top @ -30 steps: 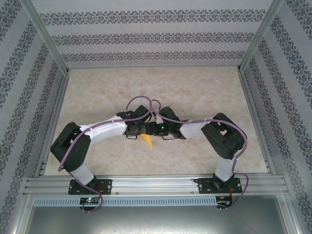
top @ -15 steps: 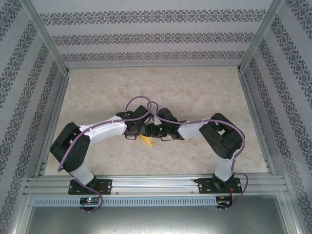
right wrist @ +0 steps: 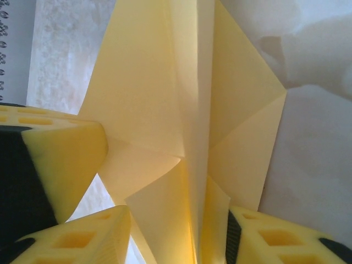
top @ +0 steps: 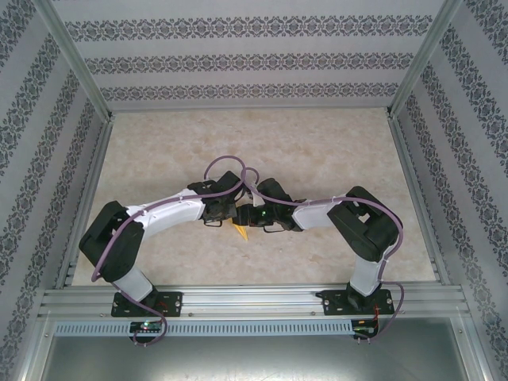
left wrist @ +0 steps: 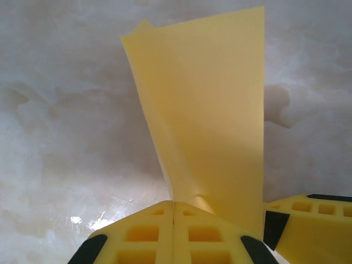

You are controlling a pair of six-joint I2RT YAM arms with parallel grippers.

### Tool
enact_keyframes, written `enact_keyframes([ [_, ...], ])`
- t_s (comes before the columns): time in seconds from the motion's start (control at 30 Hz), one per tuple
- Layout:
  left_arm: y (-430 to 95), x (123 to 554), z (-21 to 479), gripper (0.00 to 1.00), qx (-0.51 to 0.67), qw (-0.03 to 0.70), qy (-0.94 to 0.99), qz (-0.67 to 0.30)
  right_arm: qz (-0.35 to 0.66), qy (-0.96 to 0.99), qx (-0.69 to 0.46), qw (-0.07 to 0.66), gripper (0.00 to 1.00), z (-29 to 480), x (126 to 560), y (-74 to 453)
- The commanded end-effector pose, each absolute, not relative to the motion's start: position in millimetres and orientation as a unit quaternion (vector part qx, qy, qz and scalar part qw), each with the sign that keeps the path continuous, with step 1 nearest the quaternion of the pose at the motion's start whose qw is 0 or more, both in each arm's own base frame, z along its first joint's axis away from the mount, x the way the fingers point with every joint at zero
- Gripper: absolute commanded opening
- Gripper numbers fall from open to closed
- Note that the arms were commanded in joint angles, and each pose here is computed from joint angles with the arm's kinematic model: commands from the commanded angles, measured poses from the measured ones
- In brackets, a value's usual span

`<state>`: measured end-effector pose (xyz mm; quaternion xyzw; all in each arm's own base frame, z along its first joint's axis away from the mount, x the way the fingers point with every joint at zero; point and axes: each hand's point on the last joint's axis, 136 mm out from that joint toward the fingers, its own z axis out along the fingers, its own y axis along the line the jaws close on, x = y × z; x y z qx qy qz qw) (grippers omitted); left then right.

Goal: Fold a paper plane with a square sheet of paper (pick it up from the middle)
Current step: Move a paper plane to the center of the table.

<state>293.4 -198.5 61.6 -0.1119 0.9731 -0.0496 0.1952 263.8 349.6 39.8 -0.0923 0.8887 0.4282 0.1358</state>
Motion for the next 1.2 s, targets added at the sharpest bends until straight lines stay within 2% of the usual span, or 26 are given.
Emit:
enact_keyframes([
  [0.0,-192,296,67,0.00,-0.126,0.206,0.969,-0.051,0.433,0.882,-0.116,0.145,0.45,39,260,357],
  [0.17,-192,296,66,0.01,-0.125,0.207,0.969,-0.050,0.429,0.883,-0.118,0.149,0.34,36,262,358],
  [0.37,-193,295,64,0.01,-0.125,0.202,0.970,-0.049,0.422,0.886,-0.121,0.147,0.33,32,262,358],
  [0.6,-193,294,65,0.03,-0.125,0.202,0.970,-0.053,0.413,0.890,-0.125,0.146,0.27,27,263,360],
  [0.83,-201,295,68,0.11,-0.117,0.205,0.968,-0.080,0.405,0.892,-0.129,0.156,0.08,35,263,360],
  [0.93,-207,299,82,0.17,-0.114,0.220,0.963,-0.103,0.395,0.894,-0.131,0.168,0.02,43,263,354],
  [1.0,-212,301,97,0.27,-0.113,0.238,0.955,-0.132,0.383,0.896,-0.130,0.184,0.00,50,265,347],
  [1.07,-217,302,116,0.41,-0.104,0.270,0.942,-0.171,0.366,0.899,-0.124,0.207,0.00,58,268,337],
  [1.17,-210,302,136,0.51,-0.107,0.312,0.924,-0.192,0.317,0.910,-0.112,0.243,0.00,69,277,317],
])
